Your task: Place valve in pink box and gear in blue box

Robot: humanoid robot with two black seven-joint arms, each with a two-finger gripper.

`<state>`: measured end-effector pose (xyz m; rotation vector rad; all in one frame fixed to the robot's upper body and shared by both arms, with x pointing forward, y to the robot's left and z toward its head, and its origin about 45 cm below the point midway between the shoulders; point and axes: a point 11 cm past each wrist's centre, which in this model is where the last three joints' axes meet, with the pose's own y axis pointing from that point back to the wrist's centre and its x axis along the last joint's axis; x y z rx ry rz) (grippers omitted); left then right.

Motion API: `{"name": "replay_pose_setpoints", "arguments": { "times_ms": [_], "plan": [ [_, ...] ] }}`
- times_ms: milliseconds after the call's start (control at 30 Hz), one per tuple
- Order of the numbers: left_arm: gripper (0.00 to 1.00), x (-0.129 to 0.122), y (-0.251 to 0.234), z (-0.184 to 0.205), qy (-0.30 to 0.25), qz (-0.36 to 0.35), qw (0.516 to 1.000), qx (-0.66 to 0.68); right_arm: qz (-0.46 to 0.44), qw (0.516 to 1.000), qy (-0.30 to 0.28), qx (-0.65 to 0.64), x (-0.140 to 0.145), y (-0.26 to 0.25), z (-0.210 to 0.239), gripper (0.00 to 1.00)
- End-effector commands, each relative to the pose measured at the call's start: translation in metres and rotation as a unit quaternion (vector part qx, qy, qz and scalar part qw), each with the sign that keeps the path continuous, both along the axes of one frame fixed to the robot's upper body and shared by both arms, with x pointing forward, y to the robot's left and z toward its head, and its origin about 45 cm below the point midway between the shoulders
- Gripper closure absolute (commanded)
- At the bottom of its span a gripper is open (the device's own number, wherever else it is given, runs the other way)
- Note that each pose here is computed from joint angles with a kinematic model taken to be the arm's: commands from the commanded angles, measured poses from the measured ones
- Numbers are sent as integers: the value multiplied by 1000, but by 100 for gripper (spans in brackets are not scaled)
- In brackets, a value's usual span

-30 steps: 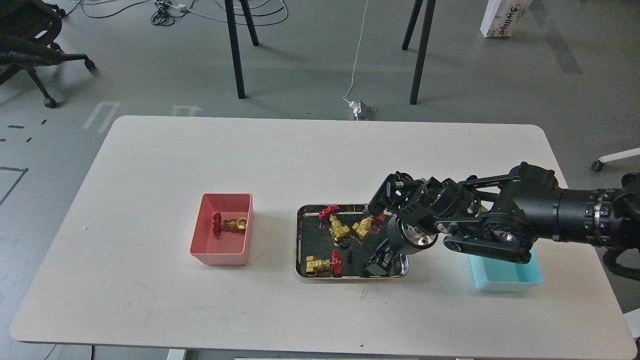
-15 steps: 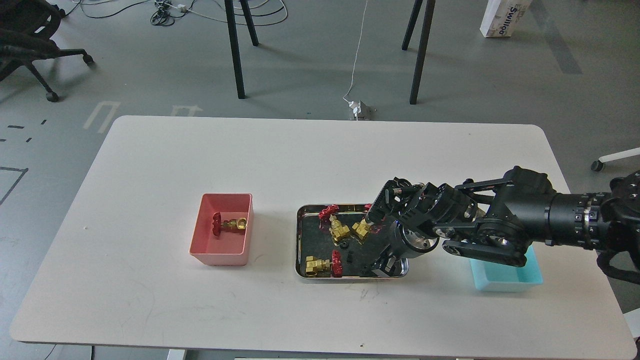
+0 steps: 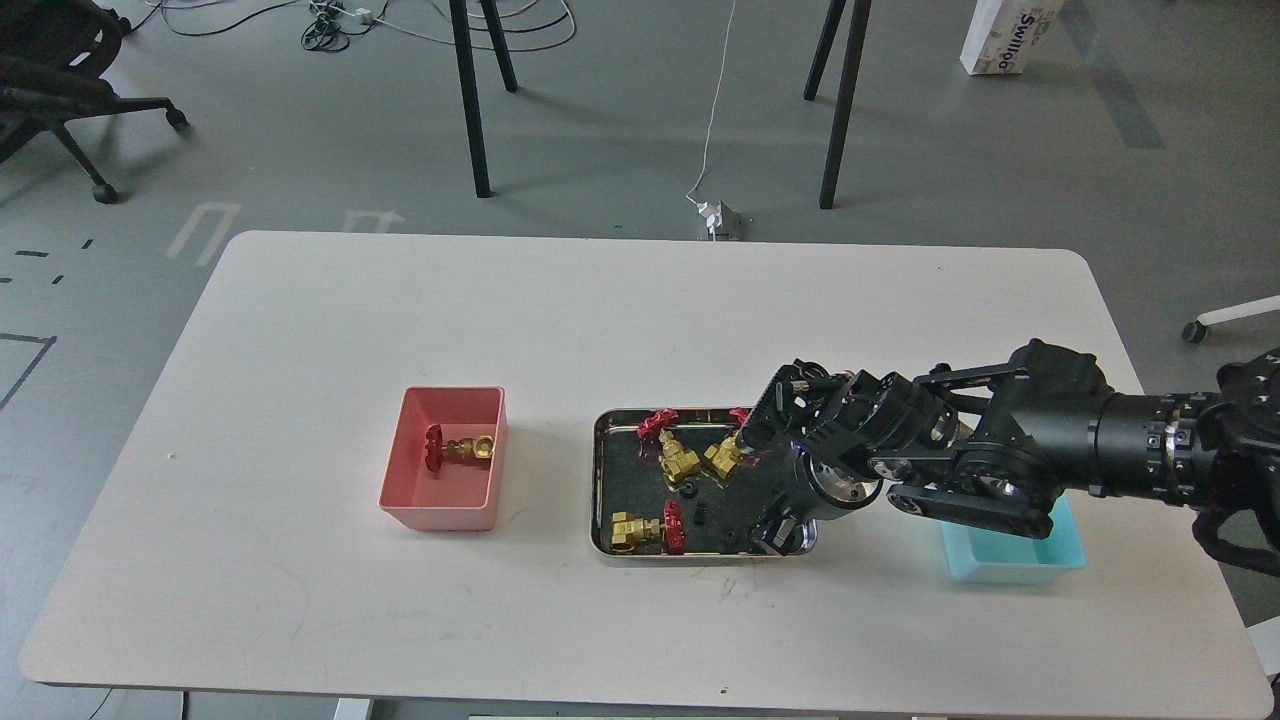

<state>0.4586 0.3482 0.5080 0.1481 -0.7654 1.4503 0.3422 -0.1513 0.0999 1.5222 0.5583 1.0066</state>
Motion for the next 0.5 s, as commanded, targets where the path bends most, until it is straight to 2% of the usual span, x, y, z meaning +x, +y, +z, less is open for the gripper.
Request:
{"name": "replay_pose_setpoints", "arguments": {
  "times_ms": [0, 200, 333, 467],
  "plan": [
    [1, 0, 1, 1, 0, 1, 1000, 2, 1, 1000, -5, 0, 2, 2, 2, 66],
    [1, -1, 2, 1, 0, 2, 1000, 3, 7, 1000, -7, 2, 3, 7, 5, 89],
    [1, -1, 4, 1, 0, 4, 1000, 5, 7, 1000, -7, 3, 3, 8, 5, 95],
    [1, -1, 4, 1, 0, 4, 1000, 5, 5, 1000, -9, 1, 4, 6, 5, 96]
  ]
}}
